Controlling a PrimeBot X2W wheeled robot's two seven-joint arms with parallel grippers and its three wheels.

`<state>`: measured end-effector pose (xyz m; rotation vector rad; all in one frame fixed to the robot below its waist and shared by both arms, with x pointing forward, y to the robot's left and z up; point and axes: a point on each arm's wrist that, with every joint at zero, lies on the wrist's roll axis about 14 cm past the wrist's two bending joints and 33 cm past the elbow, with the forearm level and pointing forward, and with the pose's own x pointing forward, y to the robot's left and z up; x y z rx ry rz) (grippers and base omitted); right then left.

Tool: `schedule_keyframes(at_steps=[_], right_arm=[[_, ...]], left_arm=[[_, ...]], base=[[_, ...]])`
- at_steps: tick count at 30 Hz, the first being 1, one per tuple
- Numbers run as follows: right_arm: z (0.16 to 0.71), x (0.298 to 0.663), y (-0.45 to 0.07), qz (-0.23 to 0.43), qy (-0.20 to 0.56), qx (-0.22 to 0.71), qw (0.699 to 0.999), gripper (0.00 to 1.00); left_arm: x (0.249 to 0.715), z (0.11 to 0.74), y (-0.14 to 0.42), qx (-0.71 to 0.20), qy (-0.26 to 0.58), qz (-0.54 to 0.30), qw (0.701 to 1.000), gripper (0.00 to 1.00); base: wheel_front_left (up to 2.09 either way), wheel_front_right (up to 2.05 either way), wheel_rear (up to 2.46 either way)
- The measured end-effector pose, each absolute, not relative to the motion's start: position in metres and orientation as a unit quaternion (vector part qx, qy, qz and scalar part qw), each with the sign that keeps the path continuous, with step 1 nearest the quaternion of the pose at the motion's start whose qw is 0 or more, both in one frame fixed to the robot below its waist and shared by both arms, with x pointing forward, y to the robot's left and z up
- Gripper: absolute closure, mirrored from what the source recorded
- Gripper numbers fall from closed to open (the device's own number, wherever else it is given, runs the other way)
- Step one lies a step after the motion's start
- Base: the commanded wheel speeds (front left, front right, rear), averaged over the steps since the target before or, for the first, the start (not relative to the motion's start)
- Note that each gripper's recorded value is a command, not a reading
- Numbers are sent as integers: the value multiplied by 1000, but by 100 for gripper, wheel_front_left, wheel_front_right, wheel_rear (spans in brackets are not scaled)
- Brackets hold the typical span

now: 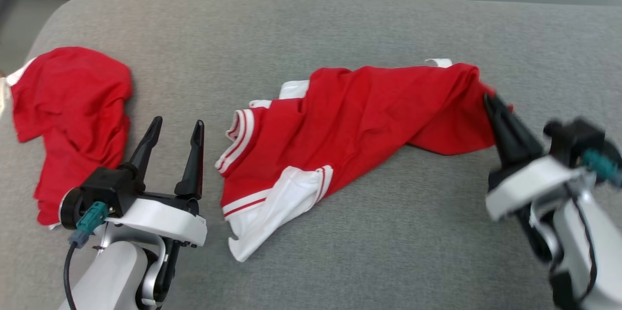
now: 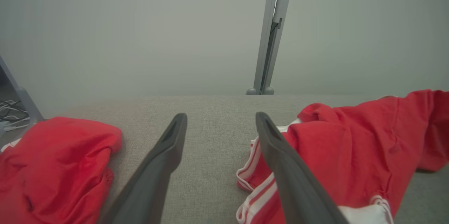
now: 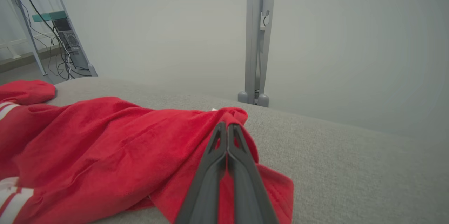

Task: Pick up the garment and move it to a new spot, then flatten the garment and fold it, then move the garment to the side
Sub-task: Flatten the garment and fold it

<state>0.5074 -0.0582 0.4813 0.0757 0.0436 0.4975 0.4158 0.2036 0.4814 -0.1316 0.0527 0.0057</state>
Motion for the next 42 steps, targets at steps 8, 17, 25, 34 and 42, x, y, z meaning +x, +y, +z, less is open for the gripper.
schedule_keyframes(at_steps=[8, 17, 25, 34, 42], right_arm=[[417, 426, -96, 196, 123, 48, 972, 100], [408, 398, -154, 82, 131, 74, 985, 100], [367, 364, -134, 81, 220, 116, 965, 0], [423, 378, -161, 40, 104, 126, 986, 0], [543, 406, -181, 38, -75, 72, 994, 0]], left_arm=[[427, 476, 189, -61, 30, -26, 997, 0], [429, 481, 179, -62, 29, -39, 997, 0], [420, 484, 182, -59, 32, -35, 997, 0], [410, 498, 189, -50, 15, -22, 998, 0], [406, 532, 189, -43, -32, -20, 998, 0]], base=[[0, 0, 0], [0, 0, 0], [0, 0, 0], [0, 0, 0], [0, 0, 0]])
